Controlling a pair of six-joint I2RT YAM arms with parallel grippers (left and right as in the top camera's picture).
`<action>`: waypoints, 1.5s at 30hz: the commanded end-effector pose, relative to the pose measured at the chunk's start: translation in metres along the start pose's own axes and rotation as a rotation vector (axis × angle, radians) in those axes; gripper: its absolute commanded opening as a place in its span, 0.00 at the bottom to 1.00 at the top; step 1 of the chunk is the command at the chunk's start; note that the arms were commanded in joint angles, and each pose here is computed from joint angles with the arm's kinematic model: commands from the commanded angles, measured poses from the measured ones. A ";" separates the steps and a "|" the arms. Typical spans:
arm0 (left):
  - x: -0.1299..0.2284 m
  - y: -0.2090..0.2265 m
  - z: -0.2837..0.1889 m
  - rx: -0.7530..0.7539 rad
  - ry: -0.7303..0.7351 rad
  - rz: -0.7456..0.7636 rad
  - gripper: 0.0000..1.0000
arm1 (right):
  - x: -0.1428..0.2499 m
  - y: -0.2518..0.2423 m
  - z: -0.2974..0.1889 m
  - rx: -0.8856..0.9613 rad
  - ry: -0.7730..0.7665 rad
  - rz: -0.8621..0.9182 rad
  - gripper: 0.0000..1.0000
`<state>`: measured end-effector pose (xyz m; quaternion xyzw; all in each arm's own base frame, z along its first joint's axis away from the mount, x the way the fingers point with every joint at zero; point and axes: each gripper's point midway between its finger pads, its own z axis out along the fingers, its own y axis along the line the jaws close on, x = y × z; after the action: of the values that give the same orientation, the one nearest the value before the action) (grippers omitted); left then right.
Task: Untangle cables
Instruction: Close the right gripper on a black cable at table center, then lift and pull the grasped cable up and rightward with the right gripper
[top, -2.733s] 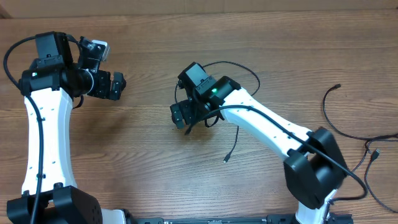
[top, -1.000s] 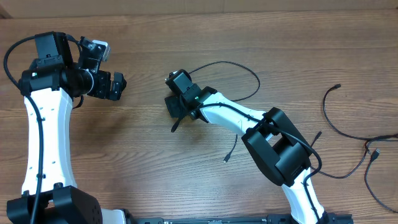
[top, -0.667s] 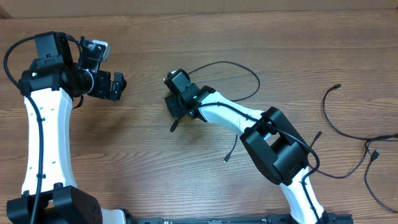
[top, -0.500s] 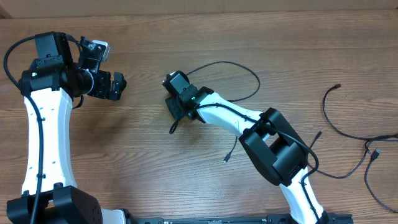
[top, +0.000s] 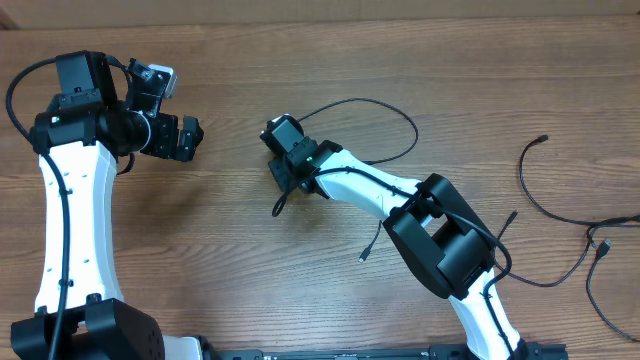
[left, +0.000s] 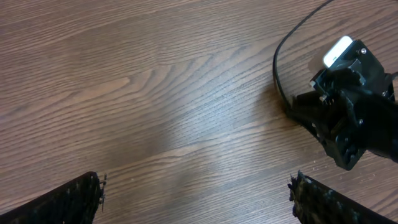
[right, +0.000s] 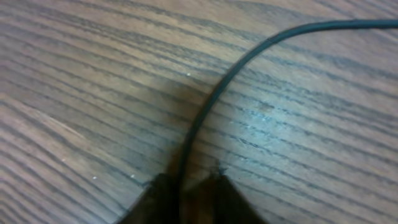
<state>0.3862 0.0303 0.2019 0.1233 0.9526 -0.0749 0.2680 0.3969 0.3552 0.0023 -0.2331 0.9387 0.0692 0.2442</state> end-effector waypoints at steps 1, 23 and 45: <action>-0.004 -0.002 0.001 0.016 -0.011 0.020 0.99 | 0.032 0.000 0.022 0.017 0.088 -0.019 0.13; -0.004 -0.002 0.001 0.016 -0.011 0.020 1.00 | -0.017 -0.005 -0.042 -0.042 -0.023 0.022 0.04; -0.004 -0.002 0.001 0.016 -0.011 0.020 1.00 | -0.126 -0.004 -0.248 -0.159 -0.511 0.071 0.04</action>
<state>0.3862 0.0302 0.2020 0.1233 0.9525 -0.0752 0.2681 0.3947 0.3461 0.2282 -0.2014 0.8734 0.1804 0.4051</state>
